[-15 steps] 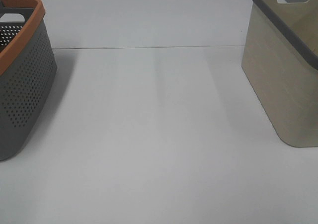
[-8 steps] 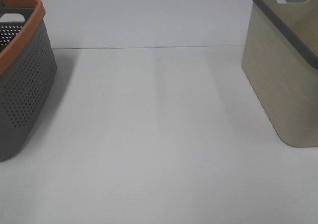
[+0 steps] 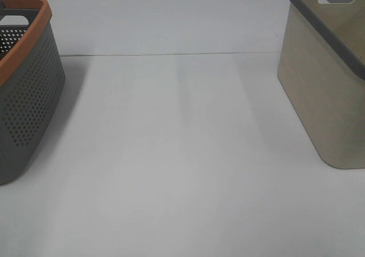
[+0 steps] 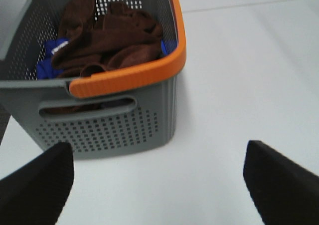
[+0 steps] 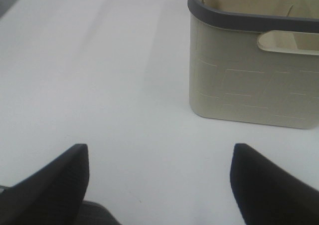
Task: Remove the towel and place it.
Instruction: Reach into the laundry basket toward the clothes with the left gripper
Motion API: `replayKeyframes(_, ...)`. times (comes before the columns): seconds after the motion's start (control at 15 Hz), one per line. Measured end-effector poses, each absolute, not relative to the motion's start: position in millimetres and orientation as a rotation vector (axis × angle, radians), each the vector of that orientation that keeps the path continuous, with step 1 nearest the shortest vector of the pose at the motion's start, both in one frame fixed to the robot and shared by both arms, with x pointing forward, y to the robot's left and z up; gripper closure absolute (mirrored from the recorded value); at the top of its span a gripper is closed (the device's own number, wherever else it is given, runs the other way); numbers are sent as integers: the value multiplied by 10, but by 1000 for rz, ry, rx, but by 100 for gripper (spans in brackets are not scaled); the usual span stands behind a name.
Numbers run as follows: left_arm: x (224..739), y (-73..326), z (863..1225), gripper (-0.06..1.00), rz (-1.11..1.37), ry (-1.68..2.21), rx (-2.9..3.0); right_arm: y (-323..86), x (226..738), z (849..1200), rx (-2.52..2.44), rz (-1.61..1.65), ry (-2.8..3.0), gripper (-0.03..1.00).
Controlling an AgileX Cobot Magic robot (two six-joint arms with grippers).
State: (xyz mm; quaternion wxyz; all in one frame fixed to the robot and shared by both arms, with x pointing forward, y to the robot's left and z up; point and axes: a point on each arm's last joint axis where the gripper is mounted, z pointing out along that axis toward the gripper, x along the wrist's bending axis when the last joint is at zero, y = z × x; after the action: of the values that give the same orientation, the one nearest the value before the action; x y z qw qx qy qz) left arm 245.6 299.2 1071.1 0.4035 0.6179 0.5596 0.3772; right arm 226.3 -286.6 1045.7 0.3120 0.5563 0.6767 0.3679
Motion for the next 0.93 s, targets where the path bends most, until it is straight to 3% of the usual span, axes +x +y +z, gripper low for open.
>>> replayKeyframes(0.27, 3238, 2951, 10972, 14, 908, 1448, 1328, -2866, 2263, 10457, 1468, 971, 1786, 23)
replayKeyframes(0.6, 4208, 2894, 10877, 22, 812, 1579, 1376, -2866, 2263, 10457, 1468, 971, 1786, 23)
replayKeyframes(0.93, 5044, 2838, 10898, 22, 675, 1756, 1506, -2866, 2263, 10457, 1468, 971, 1786, 23)
